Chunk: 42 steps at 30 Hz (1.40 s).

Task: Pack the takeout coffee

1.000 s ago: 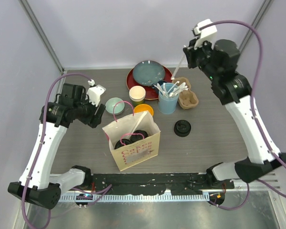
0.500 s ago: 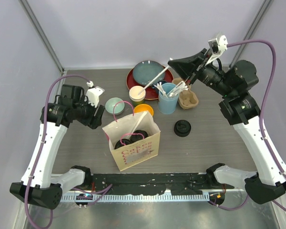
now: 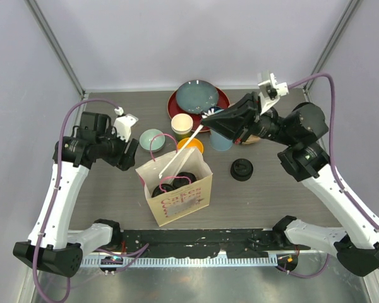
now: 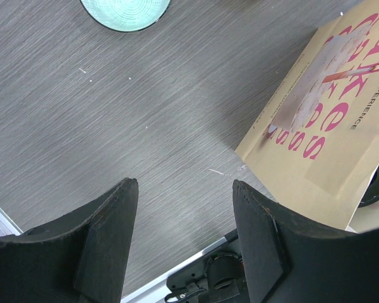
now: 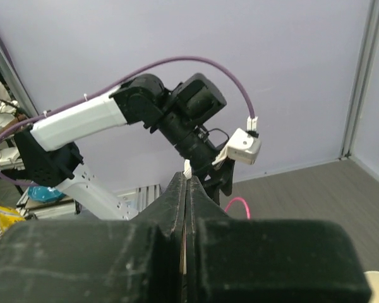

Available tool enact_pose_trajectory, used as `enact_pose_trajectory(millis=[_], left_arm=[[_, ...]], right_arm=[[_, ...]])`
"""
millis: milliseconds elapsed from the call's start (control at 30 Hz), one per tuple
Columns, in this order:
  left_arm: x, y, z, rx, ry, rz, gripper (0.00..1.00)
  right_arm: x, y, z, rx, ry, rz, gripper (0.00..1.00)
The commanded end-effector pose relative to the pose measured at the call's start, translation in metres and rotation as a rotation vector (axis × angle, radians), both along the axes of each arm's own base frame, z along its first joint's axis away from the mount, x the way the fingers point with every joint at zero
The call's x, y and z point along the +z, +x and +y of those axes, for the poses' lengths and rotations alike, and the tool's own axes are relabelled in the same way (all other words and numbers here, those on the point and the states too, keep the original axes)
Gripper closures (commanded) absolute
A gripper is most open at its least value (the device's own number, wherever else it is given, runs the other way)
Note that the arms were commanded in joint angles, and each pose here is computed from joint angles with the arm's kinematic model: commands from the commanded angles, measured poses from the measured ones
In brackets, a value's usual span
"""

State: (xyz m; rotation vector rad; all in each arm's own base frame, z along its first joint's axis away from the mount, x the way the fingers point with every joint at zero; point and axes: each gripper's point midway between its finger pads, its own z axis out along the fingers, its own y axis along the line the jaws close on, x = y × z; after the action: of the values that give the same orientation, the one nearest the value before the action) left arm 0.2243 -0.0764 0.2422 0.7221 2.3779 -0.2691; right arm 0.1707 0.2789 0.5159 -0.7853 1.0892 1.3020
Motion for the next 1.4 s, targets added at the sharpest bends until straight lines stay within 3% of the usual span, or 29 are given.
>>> enact_pose_trajectory(millis=[0, 133, 367, 667, 733, 767, 900, 933, 1200, 1367], left_arm=[[0.008, 0.003, -0.003, -0.001, -0.028, -0.04, 0.35], [0.008, 0.003, -0.002, -0.001, -0.027, -0.041, 0.35], [0.007, 0.002, -0.001, 0.001, -0.026, -0.04, 0.35], [0.006, 0.003, -0.002, -0.008, -0.025, -0.035, 0.35], [0.006, 0.003, -0.003, -0.01, -0.025, -0.031, 0.35], [0.006, 0.003, -0.003, -0.011, -0.026, -0.032, 0.35], [0.007, 0.003, -0.002, -0.008, -0.025, -0.036, 0.35], [0.007, 0.003, -0.002, -0.007, -0.026, -0.035, 0.35], [0.003, 0.006, 0.001, 0.012, -0.013, -0.041, 0.35], [-0.011, 0.022, 0.012, 0.065, 0.023, -0.063, 0.35]], right_arm=[[-0.021, 0.012, 0.01, -0.039, -0.058, -0.011, 0.99], [-0.044, 0.041, 0.013, -0.152, -0.124, -0.016, 0.99], [-0.09, 0.075, 0.029, -0.201, -0.236, 0.031, 0.99], [-0.14, 0.087, 0.035, -0.193, -0.371, 0.086, 0.98], [-0.147, 0.087, 0.035, -0.188, -0.397, 0.096, 0.91], [-0.148, 0.088, 0.034, -0.192, -0.4, 0.097, 0.75], [-0.138, 0.089, 0.026, -0.233, -0.425, 0.078, 0.38], [-0.134, 0.093, 0.024, -0.261, -0.427, 0.079, 0.23], [-0.101, 0.118, -0.012, -0.474, -0.421, 0.049, 0.16], [-0.105, 0.156, -0.081, -0.793, -0.342, 0.174, 0.15]])
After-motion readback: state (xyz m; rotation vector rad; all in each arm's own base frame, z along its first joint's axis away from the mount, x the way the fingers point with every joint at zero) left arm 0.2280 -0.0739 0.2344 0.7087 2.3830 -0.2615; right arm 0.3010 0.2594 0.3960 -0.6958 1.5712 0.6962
